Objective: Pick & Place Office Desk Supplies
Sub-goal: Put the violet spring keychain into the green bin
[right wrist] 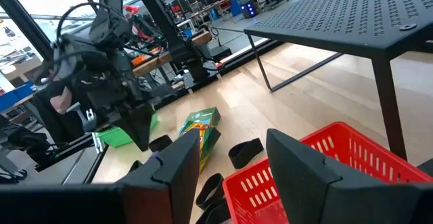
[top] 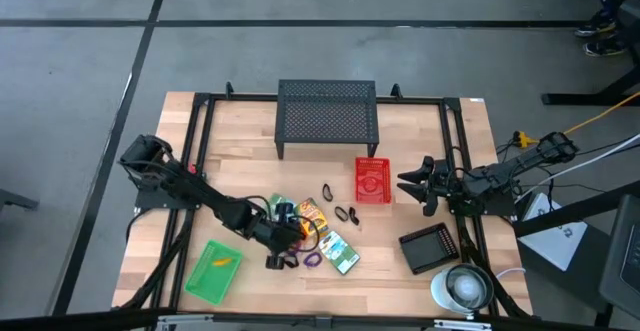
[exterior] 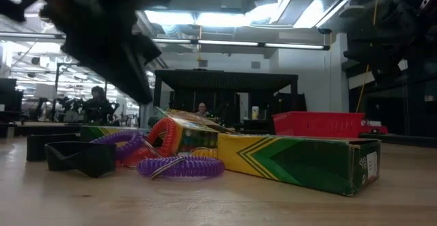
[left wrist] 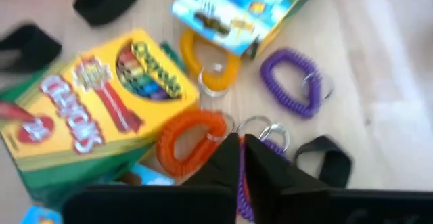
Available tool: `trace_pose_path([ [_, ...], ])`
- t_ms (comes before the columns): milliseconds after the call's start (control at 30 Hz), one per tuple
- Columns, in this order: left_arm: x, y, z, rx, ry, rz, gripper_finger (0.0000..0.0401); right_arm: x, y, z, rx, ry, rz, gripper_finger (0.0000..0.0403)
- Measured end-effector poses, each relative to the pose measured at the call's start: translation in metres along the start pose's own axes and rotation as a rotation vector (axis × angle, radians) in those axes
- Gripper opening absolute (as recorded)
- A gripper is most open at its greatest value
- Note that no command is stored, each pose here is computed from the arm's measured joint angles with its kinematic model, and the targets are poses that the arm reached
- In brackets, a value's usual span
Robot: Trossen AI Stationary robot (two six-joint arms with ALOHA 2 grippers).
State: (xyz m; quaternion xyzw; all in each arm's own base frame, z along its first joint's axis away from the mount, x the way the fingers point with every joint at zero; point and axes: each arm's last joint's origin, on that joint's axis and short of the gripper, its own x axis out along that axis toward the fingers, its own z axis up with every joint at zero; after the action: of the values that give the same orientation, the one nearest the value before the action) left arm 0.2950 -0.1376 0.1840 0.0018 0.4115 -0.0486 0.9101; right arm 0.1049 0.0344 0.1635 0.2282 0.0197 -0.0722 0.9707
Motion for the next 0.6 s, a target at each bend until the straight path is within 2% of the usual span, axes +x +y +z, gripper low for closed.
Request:
trace_pose_path([
  [100, -0.004, -0.001, 0.002, 0.003, -0.003, -0.031, 0.0005, 0.0, 0.0, 0.0, 0.0, 0.0, -0.001, 0.0172],
  [200, -0.003, -0.004, -0.003, 0.021, 0.029, -0.028, 0.0018, 0.0, 0.0, 0.0, 0.003, 0.001, -0.001, 0.0172],
  [500, 0.02, -0.008, -0.019, 0.035, 0.109, 0.034, 0.0124, 0.0, 0.0, 0.0, 0.005, 0.001, -0.001, 0.0172],
  [600, 0.023, -0.006, -0.02, 0.033, 0.111, 0.064, 0.0148, 0.0, 0.0, 0.0, 0.008, 0.001, -0.001, 0.0172],
])
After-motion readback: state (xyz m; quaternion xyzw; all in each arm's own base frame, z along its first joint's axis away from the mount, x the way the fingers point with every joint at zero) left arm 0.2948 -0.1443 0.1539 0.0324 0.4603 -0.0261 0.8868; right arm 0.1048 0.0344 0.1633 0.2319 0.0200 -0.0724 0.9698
